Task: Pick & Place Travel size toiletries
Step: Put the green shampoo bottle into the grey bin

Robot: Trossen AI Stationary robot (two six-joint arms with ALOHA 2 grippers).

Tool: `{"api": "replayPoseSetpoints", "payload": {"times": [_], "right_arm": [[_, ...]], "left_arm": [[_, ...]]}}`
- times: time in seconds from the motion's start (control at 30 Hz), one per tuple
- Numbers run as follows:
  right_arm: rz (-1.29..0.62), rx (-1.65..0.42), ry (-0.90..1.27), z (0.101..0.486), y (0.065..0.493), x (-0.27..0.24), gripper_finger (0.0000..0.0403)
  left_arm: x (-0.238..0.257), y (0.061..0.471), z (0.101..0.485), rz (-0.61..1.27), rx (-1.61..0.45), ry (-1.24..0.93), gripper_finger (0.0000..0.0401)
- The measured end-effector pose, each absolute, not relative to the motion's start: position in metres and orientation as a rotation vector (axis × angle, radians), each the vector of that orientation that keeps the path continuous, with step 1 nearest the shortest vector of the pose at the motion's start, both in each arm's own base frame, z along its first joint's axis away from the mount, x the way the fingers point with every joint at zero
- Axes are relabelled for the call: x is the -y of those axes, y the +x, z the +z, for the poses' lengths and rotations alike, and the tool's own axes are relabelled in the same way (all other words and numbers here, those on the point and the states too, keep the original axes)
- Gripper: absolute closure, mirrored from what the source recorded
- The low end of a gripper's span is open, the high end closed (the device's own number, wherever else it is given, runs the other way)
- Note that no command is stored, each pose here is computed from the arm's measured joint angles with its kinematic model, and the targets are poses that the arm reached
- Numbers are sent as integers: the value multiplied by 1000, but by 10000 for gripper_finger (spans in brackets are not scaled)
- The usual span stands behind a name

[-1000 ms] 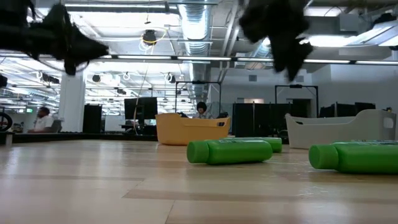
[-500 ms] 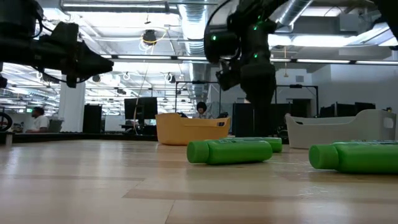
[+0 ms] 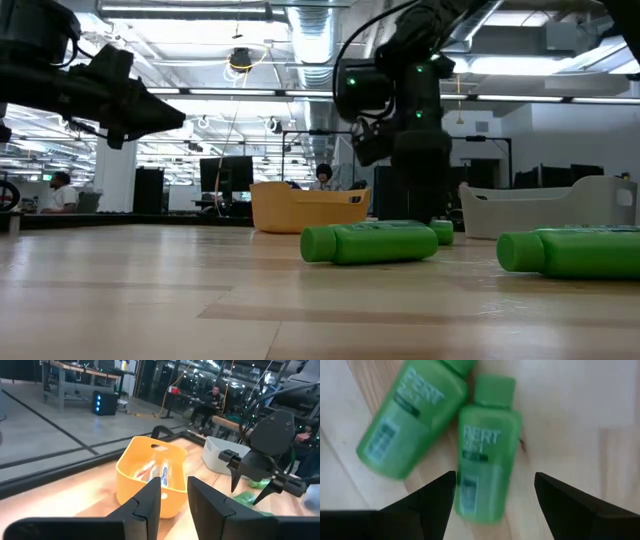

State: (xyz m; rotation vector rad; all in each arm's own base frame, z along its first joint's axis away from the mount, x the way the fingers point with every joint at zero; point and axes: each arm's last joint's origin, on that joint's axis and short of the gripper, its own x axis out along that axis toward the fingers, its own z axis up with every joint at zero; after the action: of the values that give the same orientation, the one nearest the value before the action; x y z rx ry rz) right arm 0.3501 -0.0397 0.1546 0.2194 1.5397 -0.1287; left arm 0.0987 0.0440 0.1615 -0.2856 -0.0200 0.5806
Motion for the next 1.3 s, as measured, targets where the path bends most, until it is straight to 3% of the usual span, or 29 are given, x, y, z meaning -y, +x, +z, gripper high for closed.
{"api": "replayPoseSetpoints", "payload": {"times": [0.27, 0.53, 0.63, 0.87, 1.3], "right_arm": [[-146, -1517, 235, 138, 342, 46, 151], [-126, -1485, 202, 136, 343, 50, 260], [-119, -1447, 194, 137, 347, 52, 282], [-123, -1443, 207, 136, 347, 56, 256], [-127, -1418, 244, 140, 352, 67, 259]], "left_arm": [[-44, 99, 161, 581, 10, -286, 309], [-44, 100, 161, 586, 13, -286, 309], [-44, 100, 161, 587, 13, -286, 309], [-44, 98, 164, 583, 44, -284, 309], [-39, 87, 181, 547, 255, -270, 309]]}}
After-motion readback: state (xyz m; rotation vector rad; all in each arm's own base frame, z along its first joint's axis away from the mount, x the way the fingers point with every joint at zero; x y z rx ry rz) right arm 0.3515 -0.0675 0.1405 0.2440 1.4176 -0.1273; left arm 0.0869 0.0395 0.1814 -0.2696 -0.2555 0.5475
